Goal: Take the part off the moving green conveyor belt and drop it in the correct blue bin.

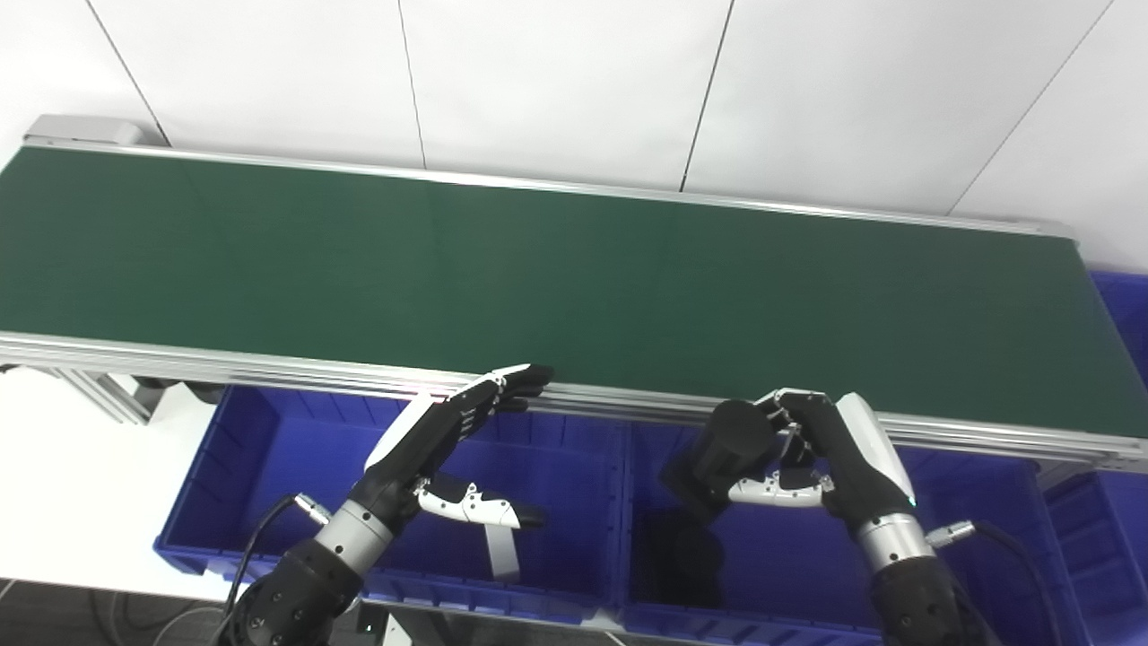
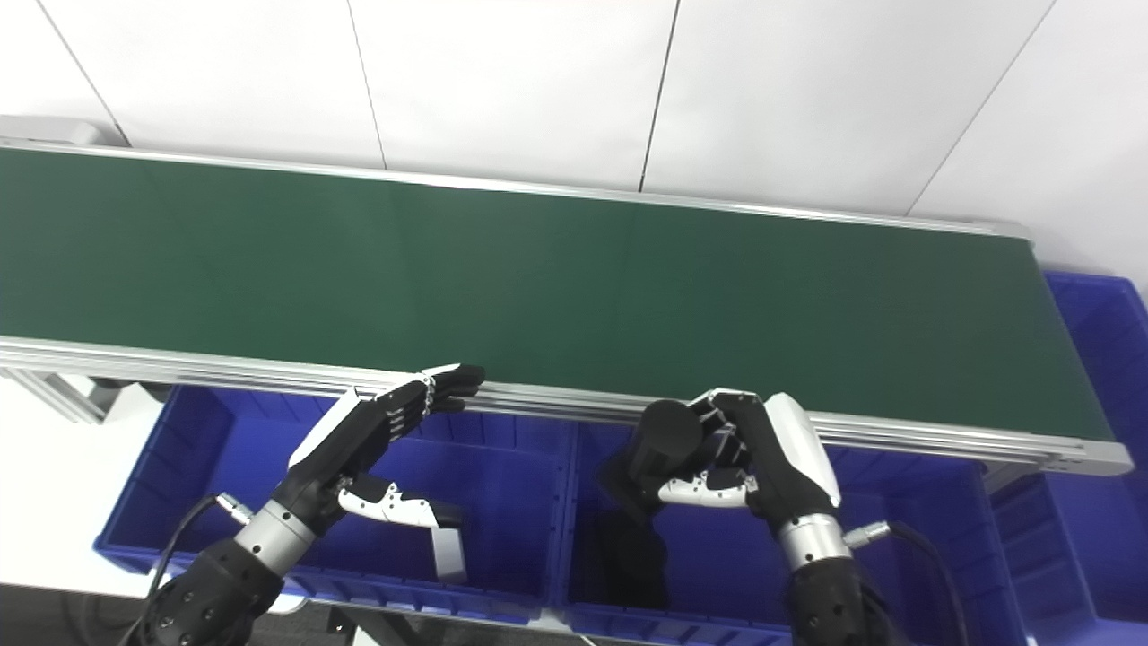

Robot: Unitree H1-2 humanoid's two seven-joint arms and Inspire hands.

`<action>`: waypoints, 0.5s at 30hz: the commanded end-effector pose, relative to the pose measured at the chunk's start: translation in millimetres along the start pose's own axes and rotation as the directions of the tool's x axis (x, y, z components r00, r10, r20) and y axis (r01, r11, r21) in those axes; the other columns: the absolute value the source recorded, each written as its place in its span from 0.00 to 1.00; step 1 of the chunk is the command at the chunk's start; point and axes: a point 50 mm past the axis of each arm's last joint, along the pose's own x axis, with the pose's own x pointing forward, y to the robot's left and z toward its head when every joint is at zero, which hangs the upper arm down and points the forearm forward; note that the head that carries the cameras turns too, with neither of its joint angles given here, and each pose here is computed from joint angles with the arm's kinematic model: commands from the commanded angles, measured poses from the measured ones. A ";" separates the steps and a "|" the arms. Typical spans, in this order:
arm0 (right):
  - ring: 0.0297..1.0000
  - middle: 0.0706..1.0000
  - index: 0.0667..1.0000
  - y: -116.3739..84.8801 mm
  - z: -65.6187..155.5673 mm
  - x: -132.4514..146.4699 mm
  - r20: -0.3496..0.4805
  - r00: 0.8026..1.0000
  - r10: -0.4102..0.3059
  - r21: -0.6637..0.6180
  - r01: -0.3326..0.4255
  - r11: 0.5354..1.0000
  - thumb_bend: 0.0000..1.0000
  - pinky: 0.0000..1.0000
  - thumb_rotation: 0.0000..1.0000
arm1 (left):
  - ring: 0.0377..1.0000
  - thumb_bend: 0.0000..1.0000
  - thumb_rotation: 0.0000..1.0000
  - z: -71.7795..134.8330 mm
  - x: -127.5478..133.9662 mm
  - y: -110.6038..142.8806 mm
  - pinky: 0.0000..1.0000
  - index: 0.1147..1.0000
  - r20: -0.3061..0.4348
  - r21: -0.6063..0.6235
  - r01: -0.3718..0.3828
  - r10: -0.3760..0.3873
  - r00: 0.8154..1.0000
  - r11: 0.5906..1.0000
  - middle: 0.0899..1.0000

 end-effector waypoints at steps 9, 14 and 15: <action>0.30 0.37 0.47 -21.1 -3.7 4.4 0.068 0.997 0.028 -0.201 -0.014 0.979 0.51 0.26 0.00 | 0.86 0.94 0.25 9.9 3.5 8.7 0.85 0.82 0.050 0.017 -0.003 0.002 0.999 1.000 0.86; 0.35 0.40 0.47 -21.4 -2.4 9.5 0.007 0.995 0.099 -0.329 -0.092 0.940 0.52 0.30 0.00 | 0.86 0.94 0.25 8.2 2.9 10.2 0.84 0.82 0.052 0.007 -0.004 0.004 0.999 1.000 0.87; 0.37 0.41 0.46 -21.1 -1.3 10.6 -0.011 0.993 0.118 -0.362 -0.114 0.925 0.52 0.31 0.00 | 0.86 0.94 0.25 8.4 2.6 10.4 0.84 0.82 0.052 0.006 -0.005 0.004 0.999 1.000 0.87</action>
